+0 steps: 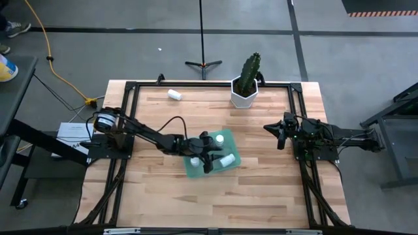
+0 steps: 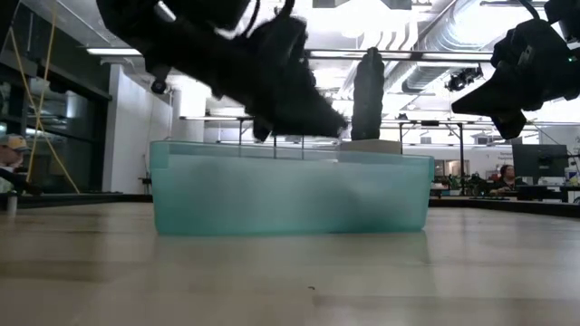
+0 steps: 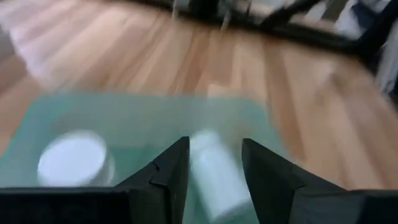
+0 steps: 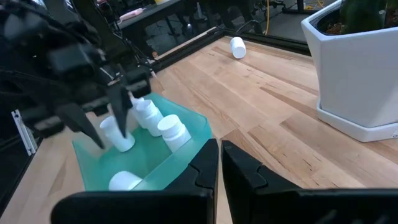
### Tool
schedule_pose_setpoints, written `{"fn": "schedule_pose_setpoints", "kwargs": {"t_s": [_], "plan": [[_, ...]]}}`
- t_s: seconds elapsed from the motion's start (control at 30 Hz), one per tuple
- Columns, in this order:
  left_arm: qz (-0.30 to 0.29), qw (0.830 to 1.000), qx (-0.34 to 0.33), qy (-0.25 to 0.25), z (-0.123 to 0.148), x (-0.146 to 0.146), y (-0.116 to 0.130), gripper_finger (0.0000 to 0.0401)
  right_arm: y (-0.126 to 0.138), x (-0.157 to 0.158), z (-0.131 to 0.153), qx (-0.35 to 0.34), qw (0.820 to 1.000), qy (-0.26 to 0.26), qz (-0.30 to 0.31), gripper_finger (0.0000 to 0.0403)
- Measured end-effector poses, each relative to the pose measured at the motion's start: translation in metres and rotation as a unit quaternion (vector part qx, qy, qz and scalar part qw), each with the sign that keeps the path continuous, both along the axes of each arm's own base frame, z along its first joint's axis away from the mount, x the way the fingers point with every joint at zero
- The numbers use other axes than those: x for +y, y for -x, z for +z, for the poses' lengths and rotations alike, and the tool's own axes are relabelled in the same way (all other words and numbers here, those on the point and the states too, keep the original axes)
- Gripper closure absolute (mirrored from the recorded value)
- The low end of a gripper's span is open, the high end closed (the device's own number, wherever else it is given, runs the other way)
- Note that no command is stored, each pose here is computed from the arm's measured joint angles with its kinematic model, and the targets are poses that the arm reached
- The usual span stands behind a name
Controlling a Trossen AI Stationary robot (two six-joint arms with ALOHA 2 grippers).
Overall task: Pick and place pill bottles into a basket
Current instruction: Put the white pill bottle into the green bin
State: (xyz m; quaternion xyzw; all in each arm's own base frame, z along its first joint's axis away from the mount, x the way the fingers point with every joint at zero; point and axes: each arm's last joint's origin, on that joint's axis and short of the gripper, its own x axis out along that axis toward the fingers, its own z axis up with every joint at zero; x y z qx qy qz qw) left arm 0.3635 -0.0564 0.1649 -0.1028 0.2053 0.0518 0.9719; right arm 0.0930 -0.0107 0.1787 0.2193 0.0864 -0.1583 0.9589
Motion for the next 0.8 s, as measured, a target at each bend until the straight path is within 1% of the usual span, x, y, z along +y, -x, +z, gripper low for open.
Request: {"fn": "schedule_pose_setpoints", "kwargs": {"t_s": [0.1,0.17,0.27,0.4,0.5,0.57,0.67,0.73,0.8], "plan": [[-0.005,1.000,-0.023,0.004,0.016,0.000,-0.001,0.0226,0.000,0.000,0.000,0.000,1.000,0.000,0.000,0.0391],[-0.011,0.999,-0.043,-0.008,0.029,0.000,-0.003,0.0227,0.000,0.000,0.000,0.001,1.000,0.000,0.000,0.0391],[-0.010,0.996,-0.080,-0.040,0.055,0.002,-0.006,0.0227,0.000,0.000,0.000,0.001,1.000,0.000,0.000,0.0391],[0.015,0.988,-0.132,-0.079,0.093,0.008,-0.011,0.0228,0.000,0.000,0.000,0.001,1.000,0.000,0.000,0.0391],[0.017,0.980,-0.145,-0.135,0.117,0.015,-0.013,0.0229,0.000,0.000,0.000,0.000,1.000,0.000,0.000,0.0391],[0.017,0.978,-0.116,-0.174,0.130,0.023,-0.013,0.0229,0.000,0.000,0.000,0.000,1.000,0.000,0.000,0.0391],[0.035,0.980,-0.032,-0.193,0.147,0.043,-0.011,0.0215,0.000,0.000,0.000,0.000,1.000,0.000,0.000,0.0391],[0.046,0.979,0.039,-0.196,0.156,0.060,-0.006,0.0190,0.000,0.000,0.000,0.000,1.000,0.000,0.000,0.0391],[0.056,0.973,0.099,-0.200,0.165,0.077,0.000,0.0156,0.000,0.000,0.000,0.000,1.000,0.000,0.000,0.0391]]}}
